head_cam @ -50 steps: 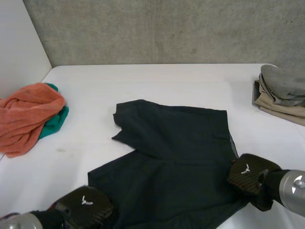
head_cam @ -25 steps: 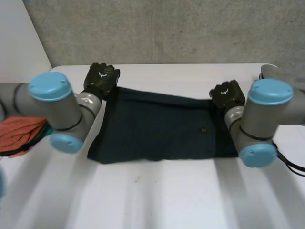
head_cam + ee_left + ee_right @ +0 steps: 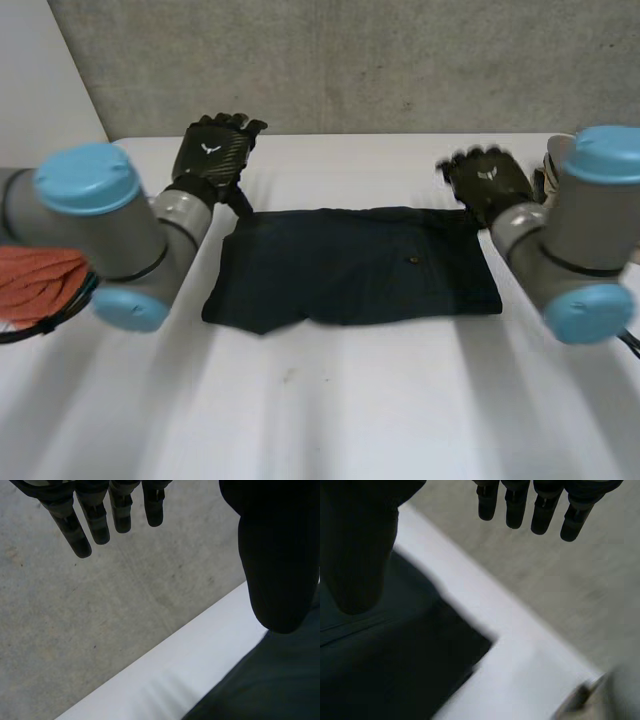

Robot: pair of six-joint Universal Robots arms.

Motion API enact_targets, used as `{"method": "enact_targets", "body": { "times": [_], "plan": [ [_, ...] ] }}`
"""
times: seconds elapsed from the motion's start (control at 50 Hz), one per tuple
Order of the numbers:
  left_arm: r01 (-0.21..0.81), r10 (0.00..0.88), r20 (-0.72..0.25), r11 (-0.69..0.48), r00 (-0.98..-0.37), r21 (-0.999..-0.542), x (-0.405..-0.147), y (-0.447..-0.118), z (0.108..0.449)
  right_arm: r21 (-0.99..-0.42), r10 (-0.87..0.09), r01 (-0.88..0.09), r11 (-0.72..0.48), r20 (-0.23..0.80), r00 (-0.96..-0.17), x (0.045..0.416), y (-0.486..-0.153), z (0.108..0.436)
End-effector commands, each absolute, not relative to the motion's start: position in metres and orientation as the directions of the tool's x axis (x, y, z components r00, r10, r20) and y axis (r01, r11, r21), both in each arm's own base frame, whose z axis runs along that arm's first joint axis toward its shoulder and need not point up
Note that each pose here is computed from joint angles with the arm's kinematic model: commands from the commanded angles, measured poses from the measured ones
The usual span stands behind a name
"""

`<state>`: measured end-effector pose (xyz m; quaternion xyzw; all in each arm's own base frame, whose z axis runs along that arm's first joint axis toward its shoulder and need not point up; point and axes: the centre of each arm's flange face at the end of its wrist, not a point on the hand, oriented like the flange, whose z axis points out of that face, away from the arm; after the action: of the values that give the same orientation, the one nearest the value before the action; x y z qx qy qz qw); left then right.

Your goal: Fold the laundry.

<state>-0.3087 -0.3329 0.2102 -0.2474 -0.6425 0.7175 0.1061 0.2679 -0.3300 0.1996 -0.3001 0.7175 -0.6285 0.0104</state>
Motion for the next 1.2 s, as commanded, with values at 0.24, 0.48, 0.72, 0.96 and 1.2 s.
{"method": "enact_targets", "body": {
  "times": [0.24,0.48,0.72,0.96,1.2],
  "plan": [
    [0.097,0.585,-0.107,-0.048,-0.804,-0.994,-0.289,-0.273,0.202,-0.875,-0.455,-0.442,0.196,0.318,-0.832,0.238,-0.335,0.116],
    [0.052,0.543,-0.063,-0.037,-0.837,-0.998,-0.274,-0.273,0.217,-0.633,-0.243,-0.761,0.144,0.723,-0.647,0.195,-0.343,0.153],
    [0.012,0.528,-0.029,-0.036,-0.849,-0.999,-0.267,-0.268,0.228,-0.51,-0.41,-0.526,-0.68,0.86,-0.303,0.357,-0.226,0.155],
    [0.011,0.522,-0.039,-0.058,-0.852,-0.998,-0.27,-0.272,0.239,-0.721,-0.662,-0.415,-0.555,0.685,-0.305,0.368,-0.204,0.156],
    [0.034,0.584,-0.075,-0.081,-0.808,-0.996,-0.319,-0.267,0.258,-0.998,-0.66,-0.031,-0.045,0.053,-0.749,0.306,-0.292,0.225]
  ]
}}
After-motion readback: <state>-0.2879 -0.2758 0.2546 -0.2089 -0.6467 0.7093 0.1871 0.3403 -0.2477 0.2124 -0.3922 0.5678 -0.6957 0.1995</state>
